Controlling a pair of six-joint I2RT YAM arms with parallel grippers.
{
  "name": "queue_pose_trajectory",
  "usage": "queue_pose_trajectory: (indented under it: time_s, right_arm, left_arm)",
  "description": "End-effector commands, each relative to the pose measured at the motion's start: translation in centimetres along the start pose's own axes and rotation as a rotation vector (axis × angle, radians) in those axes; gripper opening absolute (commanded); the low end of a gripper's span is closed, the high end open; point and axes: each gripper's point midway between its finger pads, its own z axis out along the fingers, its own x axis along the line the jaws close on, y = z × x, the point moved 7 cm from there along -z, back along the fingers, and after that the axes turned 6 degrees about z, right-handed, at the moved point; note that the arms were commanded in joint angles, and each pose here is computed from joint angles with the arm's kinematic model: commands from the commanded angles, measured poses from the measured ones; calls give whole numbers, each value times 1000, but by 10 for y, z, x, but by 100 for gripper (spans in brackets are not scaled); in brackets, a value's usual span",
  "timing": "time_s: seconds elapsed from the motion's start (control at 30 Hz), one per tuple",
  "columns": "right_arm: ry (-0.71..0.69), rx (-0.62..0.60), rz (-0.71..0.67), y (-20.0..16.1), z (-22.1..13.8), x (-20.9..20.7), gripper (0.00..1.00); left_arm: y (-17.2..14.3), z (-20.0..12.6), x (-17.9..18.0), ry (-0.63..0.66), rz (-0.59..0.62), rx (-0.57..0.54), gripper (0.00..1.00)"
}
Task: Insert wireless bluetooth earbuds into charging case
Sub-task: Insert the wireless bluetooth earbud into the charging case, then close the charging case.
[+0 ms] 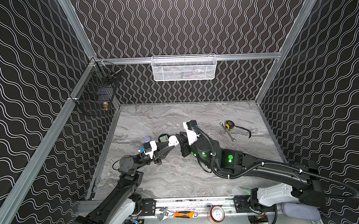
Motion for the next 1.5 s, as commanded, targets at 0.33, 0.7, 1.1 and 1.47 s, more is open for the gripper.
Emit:
queue_pose_trajectory:
  time_s: [0.33,0.7,1.1,1.47]
  right_arm:
    - [-119,83,-52,-10,-6,-16,24]
    - [-62,83,14,14,-3,-49,26]
    - [278,120,-70,8,10,-13,39]
    - [438,45,-97,2,-32,-13,39]
  left_arm:
    - [9,-1,-2,-9,51,-31,0]
    - [13,-2,-10,-75,77,-69,0]
    - [13,1,-10,-122,56,-112,0]
    - [-7,7,3,-55,-43,-6,0]
